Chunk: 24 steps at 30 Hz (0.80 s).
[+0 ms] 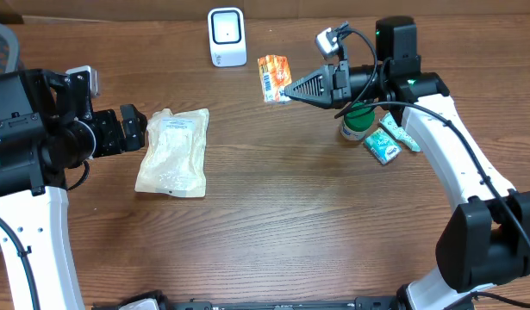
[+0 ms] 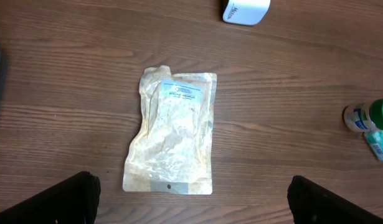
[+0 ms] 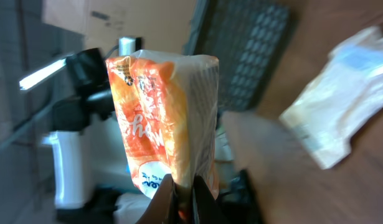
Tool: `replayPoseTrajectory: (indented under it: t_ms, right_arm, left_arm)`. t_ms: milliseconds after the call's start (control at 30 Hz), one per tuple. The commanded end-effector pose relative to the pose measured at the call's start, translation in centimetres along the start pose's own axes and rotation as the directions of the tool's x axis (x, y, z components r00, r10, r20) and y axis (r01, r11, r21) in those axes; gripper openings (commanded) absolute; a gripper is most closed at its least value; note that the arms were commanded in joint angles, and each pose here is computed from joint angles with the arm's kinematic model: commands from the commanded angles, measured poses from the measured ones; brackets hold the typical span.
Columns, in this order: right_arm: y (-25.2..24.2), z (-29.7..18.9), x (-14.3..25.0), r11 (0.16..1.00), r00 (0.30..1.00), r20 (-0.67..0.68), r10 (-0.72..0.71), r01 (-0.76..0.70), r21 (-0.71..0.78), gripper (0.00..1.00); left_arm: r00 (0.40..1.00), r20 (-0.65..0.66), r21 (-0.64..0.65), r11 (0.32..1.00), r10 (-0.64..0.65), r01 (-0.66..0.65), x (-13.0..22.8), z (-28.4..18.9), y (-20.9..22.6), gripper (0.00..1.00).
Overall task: Scan the item barcode
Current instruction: 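Lift the orange pack and hold it to the scanner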
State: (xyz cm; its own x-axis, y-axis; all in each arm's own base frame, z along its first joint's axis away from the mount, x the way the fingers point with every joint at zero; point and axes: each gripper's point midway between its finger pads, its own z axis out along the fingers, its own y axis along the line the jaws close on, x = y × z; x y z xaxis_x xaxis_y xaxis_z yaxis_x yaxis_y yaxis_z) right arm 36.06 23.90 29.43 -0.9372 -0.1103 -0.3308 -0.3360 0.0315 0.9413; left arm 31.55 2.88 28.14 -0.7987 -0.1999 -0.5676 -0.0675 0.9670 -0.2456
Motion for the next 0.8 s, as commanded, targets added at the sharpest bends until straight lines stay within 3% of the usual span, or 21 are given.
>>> replayPoseTrajectory:
  t_ms: [0,167,367,533,633,767]
  right_arm:
    - [2.1,0.2,0.9,0.983,0.984,-0.093,0.151,-0.160,-0.095,0.04]
    - [2.6,0.2,0.1,0.978,0.979,-0.094,0.183,-0.191,-0.088,0.04]
    - [2.4,0.9,-0.5,0.996,0.997,-0.056,0.053,-0.057,-0.069,0.04]
    - [1.2,2.0,-1.2,0.999,0.999,0.000,0.049,-0.049,-0.005,0.04]
    - [-0.8,2.8,-1.5,0.994,0.996,0.057,0.068,-0.073,0.087,0.04]
    - [-6.0,3.3,-0.8,0.927,0.982,0.151,0.112,-0.158,0.339,0.04]
  left_arm:
    - [1.000,0.021,-0.009,1.000,0.015,-0.015,-0.6,-0.4,0.1,1.00]
    - [1.000,0.021,-0.009,1.000,0.015,-0.015,-0.6,-0.4,0.1,0.99]
    - [1.000,0.021,-0.009,1.000,0.015,-0.015,-0.6,-0.4,0.1,0.99]
    - [1.000,0.020,-0.009,1.000,0.015,-0.015,-0.6,-0.4,0.1,0.99]
    - [1.000,0.020,-0.009,1.000,0.015,-0.015,-0.6,-0.4,0.1,1.00]
    - [1.000,0.020,-0.009,1.000,0.015,-0.015,-0.6,-0.4,0.1,0.99]
